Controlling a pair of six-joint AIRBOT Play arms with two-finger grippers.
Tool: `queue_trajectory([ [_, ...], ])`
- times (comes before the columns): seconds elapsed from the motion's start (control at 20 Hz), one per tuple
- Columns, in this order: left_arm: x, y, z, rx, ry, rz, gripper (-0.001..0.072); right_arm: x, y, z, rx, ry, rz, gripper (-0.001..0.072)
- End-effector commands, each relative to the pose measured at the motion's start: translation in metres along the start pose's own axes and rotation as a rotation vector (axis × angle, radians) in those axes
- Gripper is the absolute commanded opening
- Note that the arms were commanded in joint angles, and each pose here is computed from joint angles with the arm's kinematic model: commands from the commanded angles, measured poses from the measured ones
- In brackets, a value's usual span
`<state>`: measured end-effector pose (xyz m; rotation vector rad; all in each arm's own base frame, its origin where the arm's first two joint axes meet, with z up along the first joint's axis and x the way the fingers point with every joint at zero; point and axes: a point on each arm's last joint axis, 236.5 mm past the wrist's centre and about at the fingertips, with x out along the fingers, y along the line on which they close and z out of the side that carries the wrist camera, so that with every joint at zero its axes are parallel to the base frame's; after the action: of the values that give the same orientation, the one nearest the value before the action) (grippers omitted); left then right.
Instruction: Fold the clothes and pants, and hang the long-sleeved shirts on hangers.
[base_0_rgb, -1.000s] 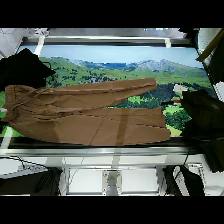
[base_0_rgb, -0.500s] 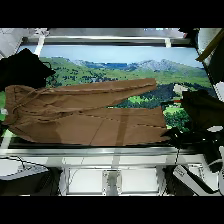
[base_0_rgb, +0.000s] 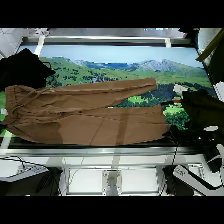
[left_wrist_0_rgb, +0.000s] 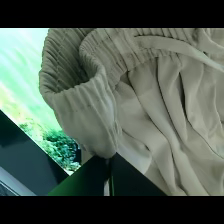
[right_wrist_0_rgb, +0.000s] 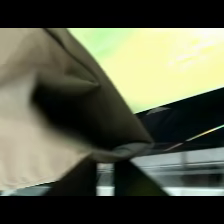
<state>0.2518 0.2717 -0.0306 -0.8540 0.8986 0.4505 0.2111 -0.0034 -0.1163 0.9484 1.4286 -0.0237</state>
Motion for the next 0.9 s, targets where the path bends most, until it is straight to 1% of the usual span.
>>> queue_trajectory([
  [0.0, -0.009, -0.003, 0.003, 0.015, -0.018, 0.014, 0.0019, -0.010, 0.020, -0.009, -0.064, 0.062, 0.063, 0.0015],
  [0.1, -0.027, -0.004, 0.008, 0.069, -0.043, 0.054, 0.0019, -0.030, 0.038, -0.014, -0.125, 0.105, 0.097, 0.0015],
  [0.2, -0.049, -0.006, 0.011, 0.126, -0.065, 0.103, 0.0018, -0.062, 0.061, -0.012, -0.220, 0.081, 0.107, 0.0015],
  [0.25, -0.062, -0.011, 0.017, 0.126, -0.105, 0.116, 0.0019, -0.081, 0.073, -0.010, -0.274, 0.049, 0.105, 0.0015],
  [0.35, -0.088, -0.026, 0.034, 0.079, -0.191, 0.107, 0.0019, -0.125, 0.100, 0.001, -0.362, -0.087, 0.075, 0.0014],
  [0.45, -0.106, -0.051, 0.050, 0.093, -0.248, 0.058, 0.0018, -0.168, 0.128, 0.029, -0.427, -0.301, 0.042, 0.0013],
  [0.5, -0.110, -0.064, 0.057, 0.097, -0.268, 0.030, 0.0017, -0.180, 0.139, 0.040, -0.459, -0.355, 0.036, 0.0013],
  [0.65, -0.110, -0.090, 0.081, 0.084, -0.345, 0.005, 0.0017, -0.174, 0.168, 0.072, -0.487, -0.393, 0.051, 0.0012],
  [0.85, -0.077, -0.122, 0.106, 0.079, -0.411, -0.020, 0.0016, -0.104, 0.203, 0.133, -0.493, -0.350, 0.064, 0.0013],
])
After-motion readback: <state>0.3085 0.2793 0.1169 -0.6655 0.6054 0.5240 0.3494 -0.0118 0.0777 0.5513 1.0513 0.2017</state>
